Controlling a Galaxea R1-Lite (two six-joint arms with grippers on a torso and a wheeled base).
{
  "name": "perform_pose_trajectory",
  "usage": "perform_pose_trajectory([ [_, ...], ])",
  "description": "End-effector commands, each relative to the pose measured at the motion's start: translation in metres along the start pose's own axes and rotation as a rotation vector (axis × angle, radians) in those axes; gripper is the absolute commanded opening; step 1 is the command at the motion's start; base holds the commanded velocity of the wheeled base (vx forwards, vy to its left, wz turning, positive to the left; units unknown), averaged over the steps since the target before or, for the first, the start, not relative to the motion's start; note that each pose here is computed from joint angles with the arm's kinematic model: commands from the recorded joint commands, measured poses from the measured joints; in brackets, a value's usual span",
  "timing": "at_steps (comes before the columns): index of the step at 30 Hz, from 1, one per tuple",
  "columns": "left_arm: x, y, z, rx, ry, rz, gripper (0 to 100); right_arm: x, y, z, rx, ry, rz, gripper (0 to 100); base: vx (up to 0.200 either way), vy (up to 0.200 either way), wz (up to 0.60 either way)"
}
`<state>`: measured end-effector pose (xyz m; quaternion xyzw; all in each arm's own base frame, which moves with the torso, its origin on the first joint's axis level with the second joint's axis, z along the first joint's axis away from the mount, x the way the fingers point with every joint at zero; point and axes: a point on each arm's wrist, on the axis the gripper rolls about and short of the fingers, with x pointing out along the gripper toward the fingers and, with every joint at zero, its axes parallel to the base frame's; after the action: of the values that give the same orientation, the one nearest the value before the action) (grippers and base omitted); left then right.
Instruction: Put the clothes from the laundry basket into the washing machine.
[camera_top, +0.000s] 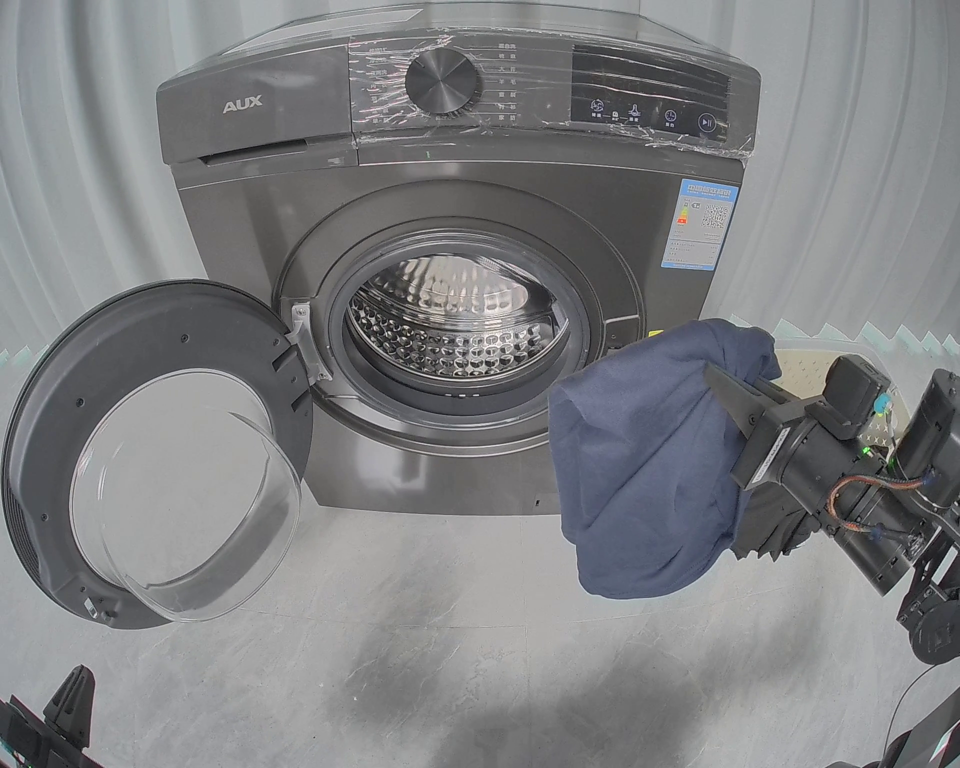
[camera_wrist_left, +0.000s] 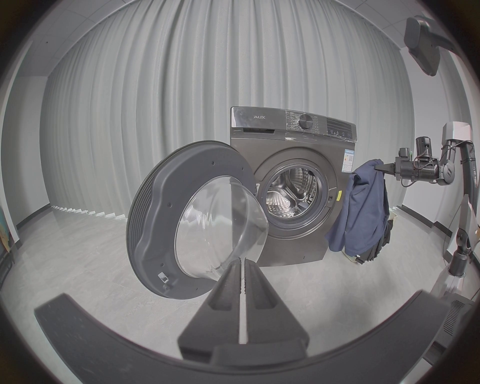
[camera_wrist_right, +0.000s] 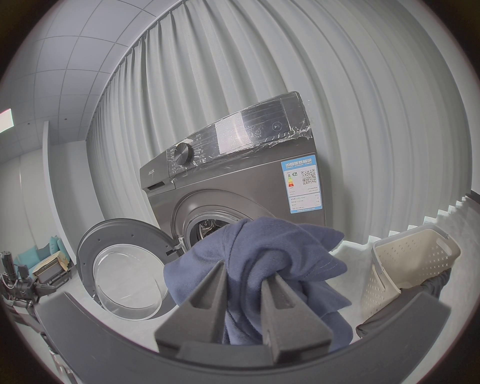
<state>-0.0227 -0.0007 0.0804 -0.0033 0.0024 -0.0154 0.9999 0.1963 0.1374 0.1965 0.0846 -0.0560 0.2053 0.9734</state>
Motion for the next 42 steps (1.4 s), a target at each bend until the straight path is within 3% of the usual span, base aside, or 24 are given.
perform_pose_trajectory([
  [1,0.000,0.000,-0.005,0.002,-0.002,0.000,0,0.000,0.000,-0.001,-0.001,0.005,0.000,0,0.000,0.200,0.00],
  [19,0.000,0.000,-0.005,0.001,-0.002,0.000,0,0.001,0.000,-0.004,-0.002,0.013,-0.001,0,0.000,0.000,0.00],
  [25,0.000,0.000,-0.005,0.005,-0.002,0.000,0,0.004,0.000,-0.008,-0.001,0.026,-0.001,0,0.000,0.200,0.00],
  [37,0.000,0.000,-0.005,0.004,-0.002,0.000,0,0.004,0.001,-0.014,-0.002,0.042,0.005,0,0.000,0.000,0.00],
  [40,0.000,0.000,-0.005,0.005,-0.002,0.000,0,0.006,0.009,-0.017,0.031,0.051,0.034,0,0.000,0.000,0.00],
  [42,0.000,0.000,-0.005,0.005,-0.002,0.000,0,0.006,0.022,-0.022,0.080,0.069,0.076,0,0.000,0.000,0.00],
])
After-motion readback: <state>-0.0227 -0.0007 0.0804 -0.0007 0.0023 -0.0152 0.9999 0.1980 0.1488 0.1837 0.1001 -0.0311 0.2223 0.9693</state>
